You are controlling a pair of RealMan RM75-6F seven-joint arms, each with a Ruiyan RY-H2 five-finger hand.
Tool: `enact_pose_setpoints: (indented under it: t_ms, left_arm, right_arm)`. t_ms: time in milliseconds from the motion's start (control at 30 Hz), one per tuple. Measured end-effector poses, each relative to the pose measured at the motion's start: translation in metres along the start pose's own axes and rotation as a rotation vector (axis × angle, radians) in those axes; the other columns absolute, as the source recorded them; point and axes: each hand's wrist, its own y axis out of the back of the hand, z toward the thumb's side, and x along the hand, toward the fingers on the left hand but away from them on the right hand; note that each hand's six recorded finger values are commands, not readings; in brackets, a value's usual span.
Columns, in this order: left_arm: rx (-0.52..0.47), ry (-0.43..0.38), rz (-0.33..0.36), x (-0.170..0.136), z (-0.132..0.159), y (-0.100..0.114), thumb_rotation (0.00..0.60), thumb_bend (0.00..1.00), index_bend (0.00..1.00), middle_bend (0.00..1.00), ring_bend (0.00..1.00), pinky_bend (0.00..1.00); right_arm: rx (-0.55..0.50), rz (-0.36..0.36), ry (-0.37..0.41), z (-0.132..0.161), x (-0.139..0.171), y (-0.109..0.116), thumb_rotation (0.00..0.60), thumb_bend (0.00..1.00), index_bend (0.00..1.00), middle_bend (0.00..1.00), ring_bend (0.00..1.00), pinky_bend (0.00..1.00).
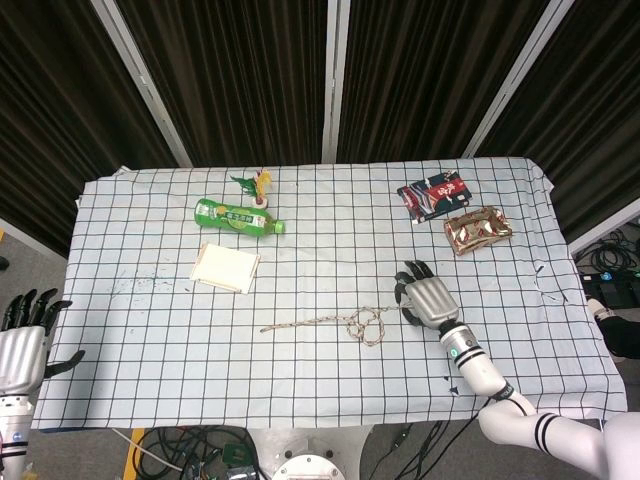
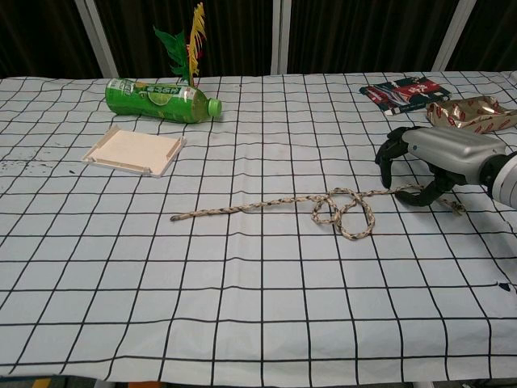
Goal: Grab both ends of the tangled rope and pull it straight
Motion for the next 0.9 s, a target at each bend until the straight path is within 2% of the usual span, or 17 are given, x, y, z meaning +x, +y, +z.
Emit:
enact_pose_setpoints:
  t_ms: [633, 800, 900]
  left_arm:
    - [0.002, -0.004, 0.005, 0.001, -0.001, 0.001, 0.6, 0.09, 0.23, 0.09, 0.0, 0.0]
    - [-0.018, -0.038, -0.002, 0.005, 0.005, 0.001, 0.6, 0.09, 0.23, 0.09, 0.0, 0.0]
    - [-0.054, -0.095, -0.014, 0.013, 0.016, 0.003, 0.6, 0.09, 0.24, 0.09, 0.0, 0.0]
  right_arm:
    - [0.015, -0.019, -0.003, 0.001, 0.0, -0.002, 0.6, 0.41, 0.6, 0.24, 0.0, 0.0]
    - [0.009, -0.062, -0.006, 0.003, 0.005, 0.006, 0.6, 0.44, 0.61, 0.24, 0.0, 0.0]
    - [-0.005, -0.086, -0.004, 0.006, 0.009, 0.013, 0.6, 0.44, 0.61, 0.24, 0.0, 0.0]
